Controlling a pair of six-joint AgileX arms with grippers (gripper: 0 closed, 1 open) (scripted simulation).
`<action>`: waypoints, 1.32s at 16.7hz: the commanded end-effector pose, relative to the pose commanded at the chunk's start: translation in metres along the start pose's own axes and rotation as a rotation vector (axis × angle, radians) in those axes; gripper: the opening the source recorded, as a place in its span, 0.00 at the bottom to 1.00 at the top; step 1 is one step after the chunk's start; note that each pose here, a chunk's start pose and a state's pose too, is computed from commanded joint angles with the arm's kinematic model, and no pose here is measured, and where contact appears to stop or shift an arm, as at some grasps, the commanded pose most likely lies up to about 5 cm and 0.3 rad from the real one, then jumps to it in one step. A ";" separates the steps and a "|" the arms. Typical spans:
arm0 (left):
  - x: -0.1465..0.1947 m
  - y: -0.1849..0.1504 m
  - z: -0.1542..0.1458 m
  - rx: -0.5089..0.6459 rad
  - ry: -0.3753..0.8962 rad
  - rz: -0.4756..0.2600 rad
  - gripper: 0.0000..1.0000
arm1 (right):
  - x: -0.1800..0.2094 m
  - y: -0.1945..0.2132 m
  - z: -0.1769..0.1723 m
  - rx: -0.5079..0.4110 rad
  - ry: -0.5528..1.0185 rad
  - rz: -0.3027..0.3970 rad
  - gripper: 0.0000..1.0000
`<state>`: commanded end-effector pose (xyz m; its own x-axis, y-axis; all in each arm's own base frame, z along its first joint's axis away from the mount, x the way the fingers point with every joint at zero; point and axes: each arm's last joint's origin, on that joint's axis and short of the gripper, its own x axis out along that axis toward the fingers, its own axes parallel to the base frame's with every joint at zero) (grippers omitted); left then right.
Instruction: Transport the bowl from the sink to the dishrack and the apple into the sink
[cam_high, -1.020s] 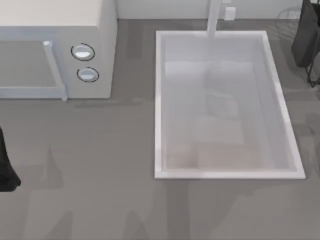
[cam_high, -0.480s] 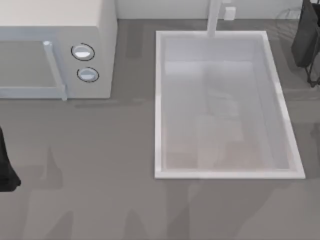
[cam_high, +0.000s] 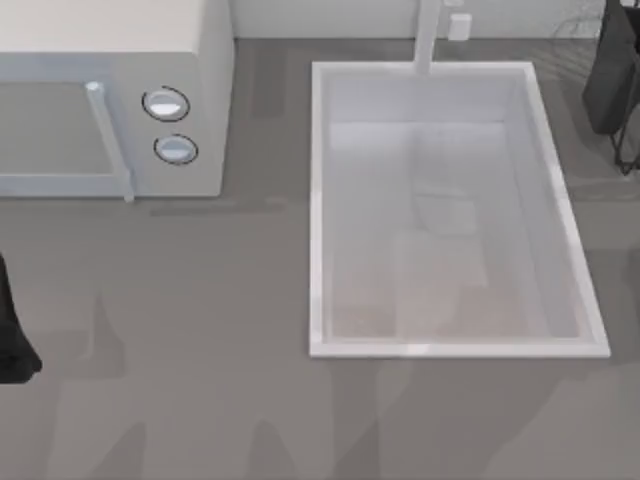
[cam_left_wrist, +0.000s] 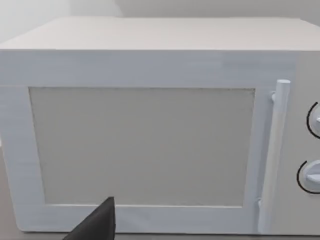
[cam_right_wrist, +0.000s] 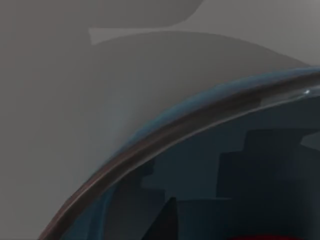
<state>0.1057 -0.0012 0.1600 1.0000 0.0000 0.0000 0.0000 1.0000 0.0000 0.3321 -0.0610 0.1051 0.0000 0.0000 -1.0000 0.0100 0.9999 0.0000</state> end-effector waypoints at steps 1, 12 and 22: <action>0.000 0.000 0.000 0.000 0.000 0.000 1.00 | 0.000 0.000 0.000 0.000 0.000 0.000 0.85; 0.000 0.000 0.000 0.000 0.000 0.000 1.00 | 0.000 0.000 0.000 0.000 0.000 0.000 0.02; 0.000 0.000 0.000 0.000 0.000 0.000 1.00 | -0.022 0.000 -0.003 0.006 -0.029 0.014 0.00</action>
<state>0.1057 -0.0012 0.1600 1.0000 0.0000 0.0000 0.0000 1.0000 0.0000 0.3296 -0.0606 0.1267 0.0294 0.0135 -0.9995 0.0161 0.9998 0.0140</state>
